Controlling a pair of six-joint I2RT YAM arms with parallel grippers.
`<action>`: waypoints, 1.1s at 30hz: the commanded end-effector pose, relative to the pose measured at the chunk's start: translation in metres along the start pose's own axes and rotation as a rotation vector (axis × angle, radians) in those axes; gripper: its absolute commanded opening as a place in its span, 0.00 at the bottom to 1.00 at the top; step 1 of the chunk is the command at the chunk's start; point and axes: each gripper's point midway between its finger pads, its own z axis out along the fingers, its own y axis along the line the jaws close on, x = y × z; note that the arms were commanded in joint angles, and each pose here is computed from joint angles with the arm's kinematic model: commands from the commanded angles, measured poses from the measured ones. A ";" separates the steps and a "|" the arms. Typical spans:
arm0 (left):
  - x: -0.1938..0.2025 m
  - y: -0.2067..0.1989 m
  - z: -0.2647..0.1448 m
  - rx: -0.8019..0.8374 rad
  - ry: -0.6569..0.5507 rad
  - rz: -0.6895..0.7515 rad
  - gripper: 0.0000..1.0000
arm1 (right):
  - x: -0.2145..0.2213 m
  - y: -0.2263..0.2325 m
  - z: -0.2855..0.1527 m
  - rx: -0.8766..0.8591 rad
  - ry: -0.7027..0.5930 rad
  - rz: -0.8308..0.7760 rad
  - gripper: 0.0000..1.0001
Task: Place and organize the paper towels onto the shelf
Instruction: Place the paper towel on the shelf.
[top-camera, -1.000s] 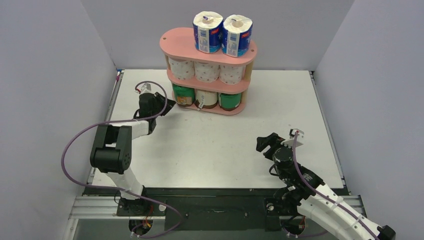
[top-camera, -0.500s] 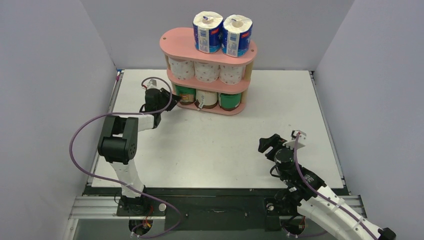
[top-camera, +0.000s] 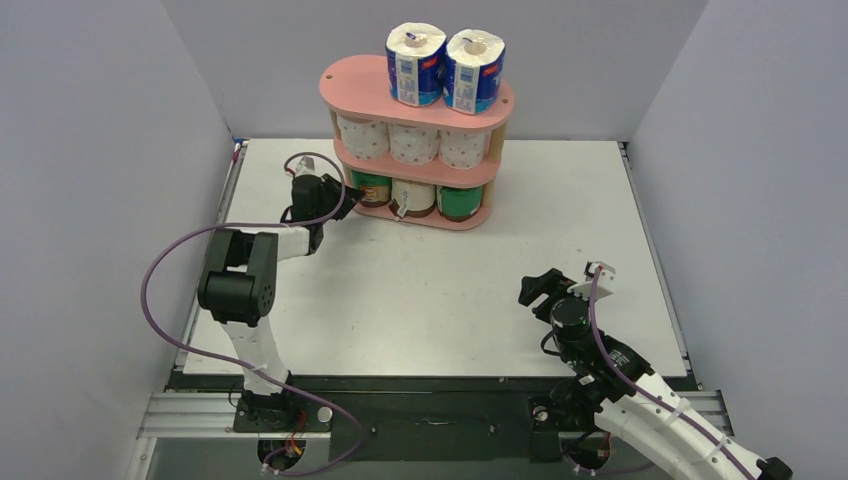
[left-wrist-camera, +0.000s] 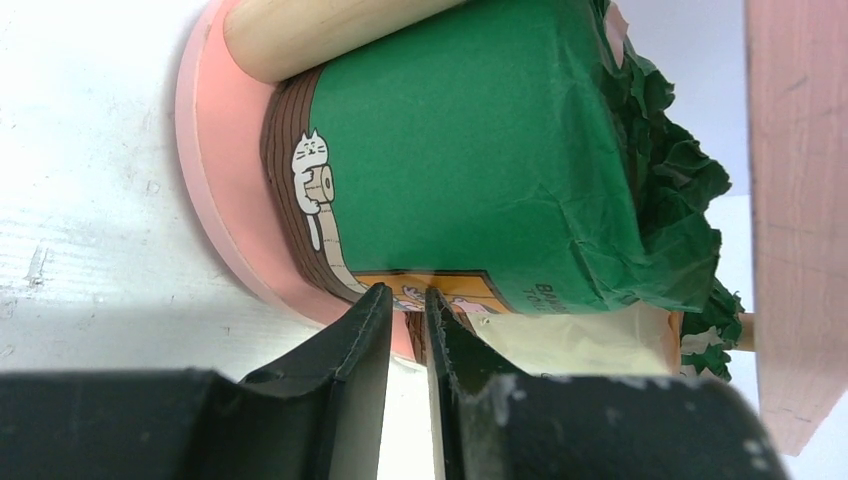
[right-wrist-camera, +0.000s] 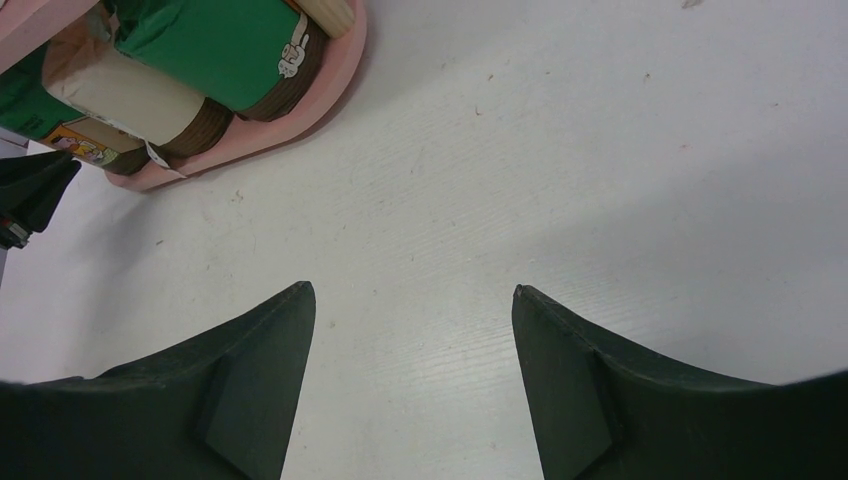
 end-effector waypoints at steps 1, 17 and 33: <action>-0.030 -0.031 -0.018 0.087 -0.085 0.011 0.17 | -0.015 0.001 0.000 0.015 -0.049 0.019 0.68; -0.066 -0.015 -0.019 0.062 -0.172 -0.108 0.17 | -0.019 0.003 -0.002 0.008 -0.055 0.026 0.68; -0.053 -0.005 0.014 0.068 -0.112 -0.147 0.17 | -0.015 0.000 -0.001 0.023 -0.046 0.025 0.68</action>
